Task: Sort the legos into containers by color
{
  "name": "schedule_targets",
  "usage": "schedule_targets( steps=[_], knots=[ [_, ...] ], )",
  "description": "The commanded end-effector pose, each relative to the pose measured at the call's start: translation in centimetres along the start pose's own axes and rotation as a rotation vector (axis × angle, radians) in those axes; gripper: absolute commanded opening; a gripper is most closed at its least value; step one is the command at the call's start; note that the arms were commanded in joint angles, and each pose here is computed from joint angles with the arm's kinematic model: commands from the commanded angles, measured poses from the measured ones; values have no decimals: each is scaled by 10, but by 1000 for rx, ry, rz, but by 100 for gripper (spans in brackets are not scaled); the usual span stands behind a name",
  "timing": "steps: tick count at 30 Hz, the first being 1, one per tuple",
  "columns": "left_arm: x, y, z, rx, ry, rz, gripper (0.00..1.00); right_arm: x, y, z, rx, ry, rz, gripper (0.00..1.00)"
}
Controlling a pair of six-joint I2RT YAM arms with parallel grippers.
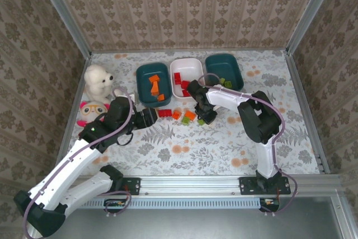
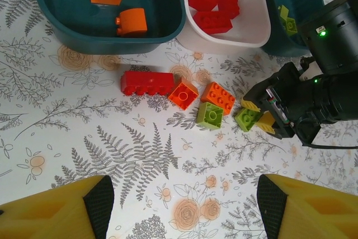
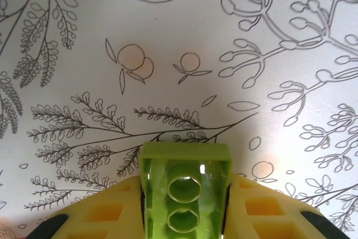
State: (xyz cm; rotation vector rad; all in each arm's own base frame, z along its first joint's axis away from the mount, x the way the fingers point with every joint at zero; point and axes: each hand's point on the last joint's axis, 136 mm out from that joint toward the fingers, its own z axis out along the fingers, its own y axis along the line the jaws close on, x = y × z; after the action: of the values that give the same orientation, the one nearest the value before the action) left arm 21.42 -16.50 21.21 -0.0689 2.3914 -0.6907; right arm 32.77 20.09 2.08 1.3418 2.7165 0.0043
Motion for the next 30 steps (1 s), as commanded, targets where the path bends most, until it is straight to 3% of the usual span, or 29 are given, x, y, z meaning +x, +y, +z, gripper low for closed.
schedule_targets(
  steps=[1, 6, 13, 20, 30],
  knots=[
    [-11, -17, -4, 56, -23, 23, 71, -27, 0, -42, -68, -85, -51, 26],
    [-14, -34, 11, 104, 7, 40, 71, -87, 6, -114, -175, -290, -186, 26],
    [-29, -57, 35, 130, 23, 68, 71, -155, 69, -135, -391, -349, -304, 25],
    [-48, -75, 51, 148, 19, 72, 72, -206, 132, -100, -437, -277, -429, 25],
    [-55, -73, 52, 109, 9, 70, 72, -215, 143, -15, -368, -119, -470, 26]
  ],
)
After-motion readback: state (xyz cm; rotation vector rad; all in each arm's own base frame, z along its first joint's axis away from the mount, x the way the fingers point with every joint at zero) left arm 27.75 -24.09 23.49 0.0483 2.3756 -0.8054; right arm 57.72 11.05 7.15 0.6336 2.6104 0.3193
